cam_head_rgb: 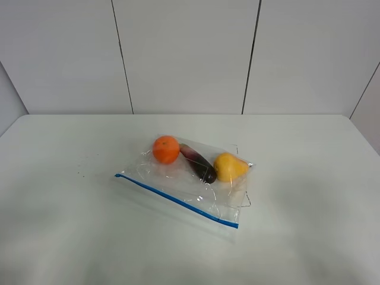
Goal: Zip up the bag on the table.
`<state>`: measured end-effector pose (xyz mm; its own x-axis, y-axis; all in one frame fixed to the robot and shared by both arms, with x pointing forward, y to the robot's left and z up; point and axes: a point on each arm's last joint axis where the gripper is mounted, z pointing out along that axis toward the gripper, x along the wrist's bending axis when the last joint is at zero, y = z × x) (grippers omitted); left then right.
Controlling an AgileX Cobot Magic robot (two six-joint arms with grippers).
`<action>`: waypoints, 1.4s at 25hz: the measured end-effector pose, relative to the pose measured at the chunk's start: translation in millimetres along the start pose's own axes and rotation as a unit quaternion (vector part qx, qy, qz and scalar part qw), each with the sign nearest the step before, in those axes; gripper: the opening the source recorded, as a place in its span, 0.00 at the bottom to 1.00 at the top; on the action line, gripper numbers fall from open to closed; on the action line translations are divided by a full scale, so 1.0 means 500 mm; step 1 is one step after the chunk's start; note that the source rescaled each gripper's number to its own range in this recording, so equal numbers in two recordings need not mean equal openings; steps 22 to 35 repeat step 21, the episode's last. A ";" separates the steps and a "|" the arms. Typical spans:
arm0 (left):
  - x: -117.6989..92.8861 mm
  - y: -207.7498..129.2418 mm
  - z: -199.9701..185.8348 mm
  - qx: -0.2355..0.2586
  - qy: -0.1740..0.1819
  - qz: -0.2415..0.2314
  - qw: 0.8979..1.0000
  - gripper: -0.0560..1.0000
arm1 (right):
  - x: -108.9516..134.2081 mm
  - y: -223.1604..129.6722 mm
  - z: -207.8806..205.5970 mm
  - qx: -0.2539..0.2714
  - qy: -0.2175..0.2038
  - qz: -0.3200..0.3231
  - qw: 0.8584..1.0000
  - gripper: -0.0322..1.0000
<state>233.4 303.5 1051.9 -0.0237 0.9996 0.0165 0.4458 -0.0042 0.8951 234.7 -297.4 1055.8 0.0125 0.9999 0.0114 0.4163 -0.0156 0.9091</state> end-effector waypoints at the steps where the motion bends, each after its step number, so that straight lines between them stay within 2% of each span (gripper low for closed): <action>1: 0.000 0.000 0.000 0.000 0.000 0.000 1.000 1.00 | 0.000 0.000 0.000 0.000 0.000 0.000 1.000 1.00; 35: 0.000 0.000 0.000 0.000 0.000 0.000 1.000 1.00 | 0.000 0.000 0.000 0.000 0.000 0.000 1.000 1.00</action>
